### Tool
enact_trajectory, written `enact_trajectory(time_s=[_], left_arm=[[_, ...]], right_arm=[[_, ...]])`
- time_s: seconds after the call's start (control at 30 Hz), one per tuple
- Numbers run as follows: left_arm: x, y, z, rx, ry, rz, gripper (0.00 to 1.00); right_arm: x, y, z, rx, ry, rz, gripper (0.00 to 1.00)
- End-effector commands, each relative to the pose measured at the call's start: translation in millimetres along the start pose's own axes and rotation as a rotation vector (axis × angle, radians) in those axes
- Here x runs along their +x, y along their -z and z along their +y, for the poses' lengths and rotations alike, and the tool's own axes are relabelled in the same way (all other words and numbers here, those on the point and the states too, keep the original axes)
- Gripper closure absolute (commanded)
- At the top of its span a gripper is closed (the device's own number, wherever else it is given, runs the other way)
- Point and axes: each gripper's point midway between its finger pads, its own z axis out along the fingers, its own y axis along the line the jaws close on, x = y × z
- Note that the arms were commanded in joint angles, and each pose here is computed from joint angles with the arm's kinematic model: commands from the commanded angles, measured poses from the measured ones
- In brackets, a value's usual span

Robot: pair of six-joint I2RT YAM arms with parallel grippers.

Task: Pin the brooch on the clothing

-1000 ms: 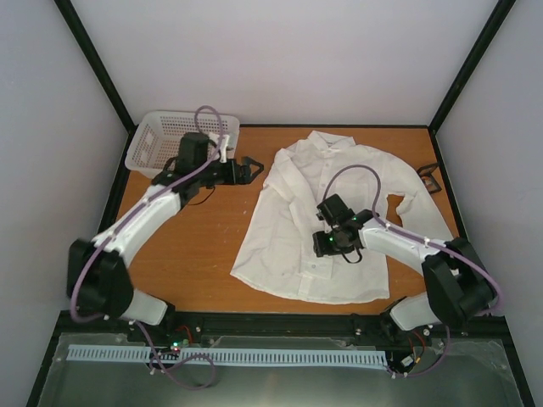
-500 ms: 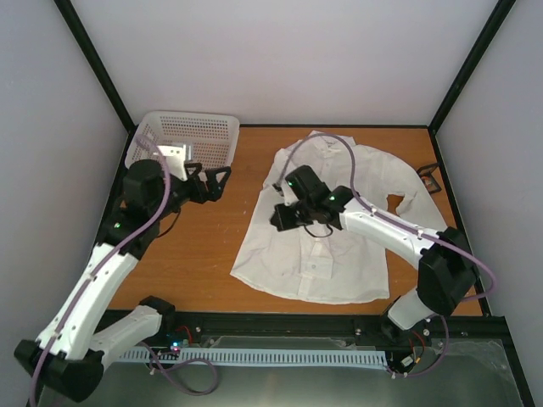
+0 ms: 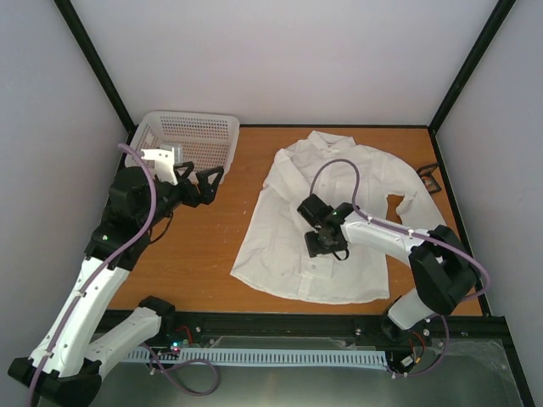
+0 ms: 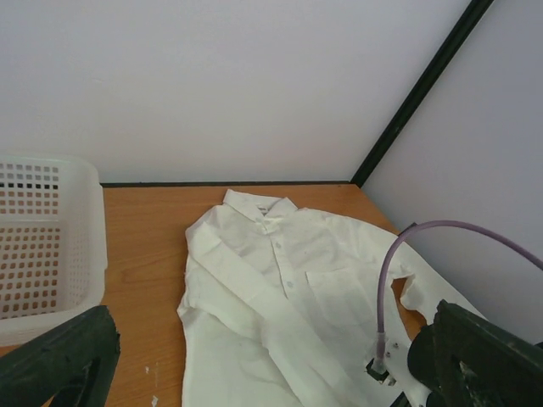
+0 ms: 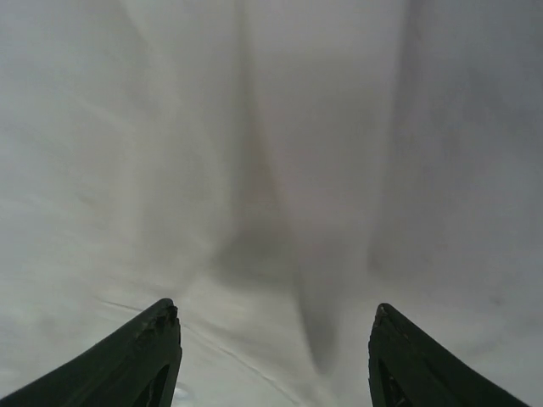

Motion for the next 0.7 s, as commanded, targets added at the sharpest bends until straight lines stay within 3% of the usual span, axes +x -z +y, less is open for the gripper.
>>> enact_trajectory(time_s=[0.0, 0.13, 0.33, 0.4, 0.5, 0.57, 0.67], left_arm=[[-3.6, -2.6, -11.1, 0.061, 0.018, -0.009, 0.0], [-2.7, -0.3, -10.0, 0.054, 0.011, -0.009, 0.0], [-3.0, 3.5, -10.2, 0.051, 0.005, -0.012, 0.0], [-3.3, 4.0, -10.8, 0.052, 0.0, -0.011, 0.0], [-6.5, 6.9, -11.5, 0.048, -0.007, -0.018, 0.0], [-10.4, 9.4, -12.3, 0.044, -0.017, -0.025, 0.0], [-22.2, 15.3, -13.7, 0.028, -0.036, -0.052, 0.0]], right_arm=[[12.7, -7.5, -33.1, 0.177, -0.015, 0.021, 0.4], [7.2, -15.4, -37.9, 0.224, -0.008, 0.023, 0.42], [-7.2, -26.7, -19.3, 0.151, 0.002, 0.015, 0.74], [-10.4, -26.8, -21.1, 0.171, 0.004, 0.016, 0.92], [-17.7, -18.3, -3.7, 0.108, 0.029, 0.018, 0.97], [-28.9, 1.3, 35.0, -0.054, 0.053, -0.009, 0.97], [-55.8, 51.3, 126.3, -0.448, 0.111, -0.089, 0.97]])
